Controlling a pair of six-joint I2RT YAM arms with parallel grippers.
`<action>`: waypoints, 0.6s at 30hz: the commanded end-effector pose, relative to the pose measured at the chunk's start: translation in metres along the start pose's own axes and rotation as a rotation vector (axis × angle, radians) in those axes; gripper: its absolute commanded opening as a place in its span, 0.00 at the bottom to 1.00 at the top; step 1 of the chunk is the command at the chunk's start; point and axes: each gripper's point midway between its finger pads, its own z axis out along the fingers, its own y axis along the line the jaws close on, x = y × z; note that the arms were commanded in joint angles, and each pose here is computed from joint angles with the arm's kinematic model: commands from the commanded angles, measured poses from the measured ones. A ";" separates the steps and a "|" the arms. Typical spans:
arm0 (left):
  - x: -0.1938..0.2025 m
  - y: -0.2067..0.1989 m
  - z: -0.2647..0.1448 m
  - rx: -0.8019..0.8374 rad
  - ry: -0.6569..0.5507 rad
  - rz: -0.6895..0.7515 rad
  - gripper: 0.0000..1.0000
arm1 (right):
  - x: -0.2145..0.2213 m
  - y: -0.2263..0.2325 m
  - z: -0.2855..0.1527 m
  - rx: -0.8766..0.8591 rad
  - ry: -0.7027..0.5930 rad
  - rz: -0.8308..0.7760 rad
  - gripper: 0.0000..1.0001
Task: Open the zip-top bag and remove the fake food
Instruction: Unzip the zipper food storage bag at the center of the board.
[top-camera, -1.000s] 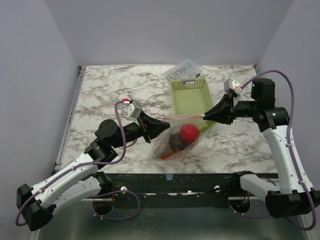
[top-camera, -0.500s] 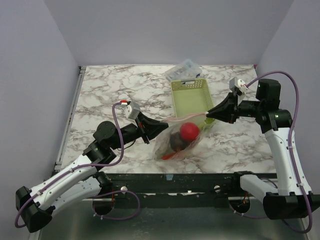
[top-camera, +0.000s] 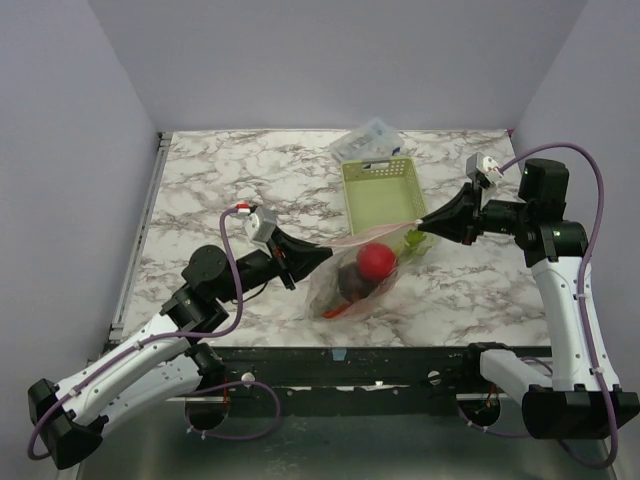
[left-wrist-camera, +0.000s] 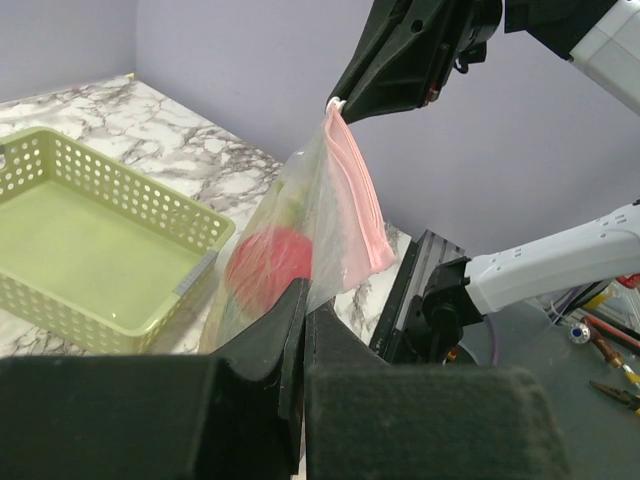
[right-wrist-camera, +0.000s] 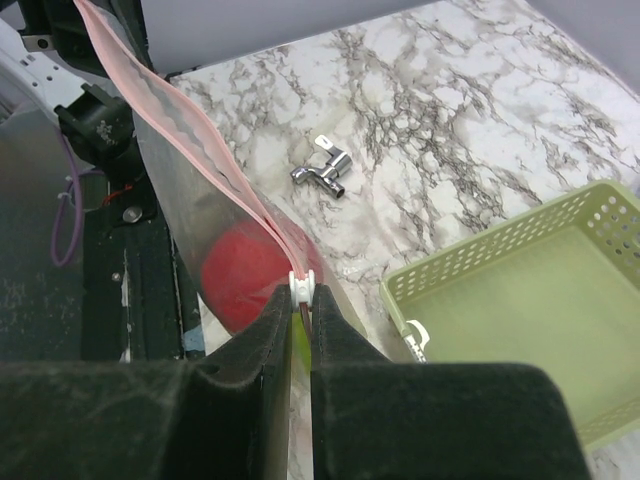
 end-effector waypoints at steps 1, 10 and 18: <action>-0.004 0.003 -0.007 -0.022 -0.020 0.026 0.00 | -0.004 -0.013 -0.007 0.071 -0.003 -0.048 0.04; -0.004 0.006 -0.012 -0.040 -0.020 0.041 0.00 | -0.003 -0.017 -0.011 0.090 -0.005 -0.044 0.04; -0.004 0.009 -0.019 -0.062 -0.028 0.055 0.00 | -0.003 -0.019 -0.013 0.099 -0.008 -0.040 0.04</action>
